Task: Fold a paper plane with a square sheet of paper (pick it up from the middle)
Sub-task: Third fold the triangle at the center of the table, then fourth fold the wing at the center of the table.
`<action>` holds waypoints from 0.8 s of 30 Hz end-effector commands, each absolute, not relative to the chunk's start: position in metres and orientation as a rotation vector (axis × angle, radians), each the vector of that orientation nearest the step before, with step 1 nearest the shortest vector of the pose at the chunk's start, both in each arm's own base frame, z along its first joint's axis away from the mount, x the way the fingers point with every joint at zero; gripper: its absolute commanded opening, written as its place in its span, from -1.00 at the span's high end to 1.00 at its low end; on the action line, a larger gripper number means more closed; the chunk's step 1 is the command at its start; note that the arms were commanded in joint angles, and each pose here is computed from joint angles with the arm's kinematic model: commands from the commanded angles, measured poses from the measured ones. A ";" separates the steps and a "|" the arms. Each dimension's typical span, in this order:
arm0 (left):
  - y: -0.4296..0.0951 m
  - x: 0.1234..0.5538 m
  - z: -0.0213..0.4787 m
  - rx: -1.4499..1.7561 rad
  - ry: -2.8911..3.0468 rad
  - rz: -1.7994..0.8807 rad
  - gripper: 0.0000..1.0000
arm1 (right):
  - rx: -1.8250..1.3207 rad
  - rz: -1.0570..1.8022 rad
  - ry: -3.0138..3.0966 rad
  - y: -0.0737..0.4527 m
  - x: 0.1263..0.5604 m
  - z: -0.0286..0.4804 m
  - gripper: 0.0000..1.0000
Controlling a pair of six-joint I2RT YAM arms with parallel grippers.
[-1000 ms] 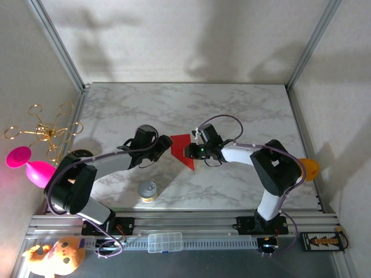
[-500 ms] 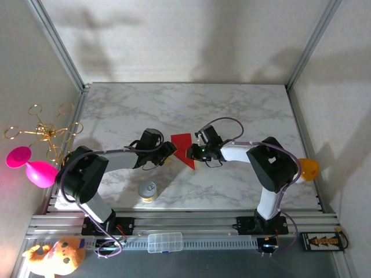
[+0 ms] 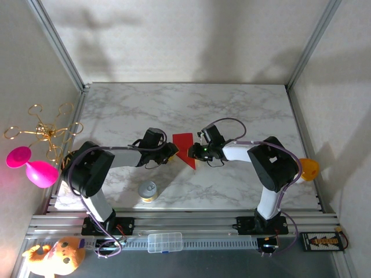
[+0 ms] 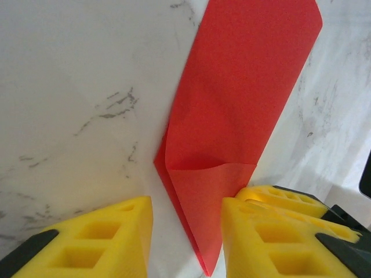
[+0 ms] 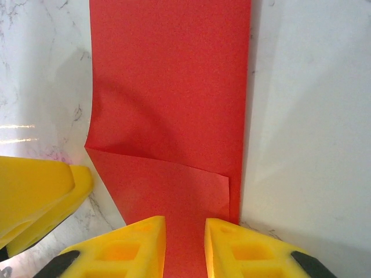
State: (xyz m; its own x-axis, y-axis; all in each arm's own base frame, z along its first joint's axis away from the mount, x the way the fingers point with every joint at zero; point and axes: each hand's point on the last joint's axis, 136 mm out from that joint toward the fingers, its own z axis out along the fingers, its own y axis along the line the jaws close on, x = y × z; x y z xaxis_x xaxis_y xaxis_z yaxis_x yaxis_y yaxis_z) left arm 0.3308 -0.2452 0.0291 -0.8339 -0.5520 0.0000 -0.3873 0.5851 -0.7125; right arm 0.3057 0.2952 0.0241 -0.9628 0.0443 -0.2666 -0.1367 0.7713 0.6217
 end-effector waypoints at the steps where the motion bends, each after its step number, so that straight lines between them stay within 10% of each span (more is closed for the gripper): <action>1: -0.257 0.336 0.036 -0.740 2.584 -1.123 0.29 | -0.033 0.954 2.772 0.286 0.296 0.005 0.50; 24: -0.268 0.341 0.040 -0.699 2.580 -1.171 0.31 | -0.051 0.969 2.778 0.287 0.294 0.004 0.55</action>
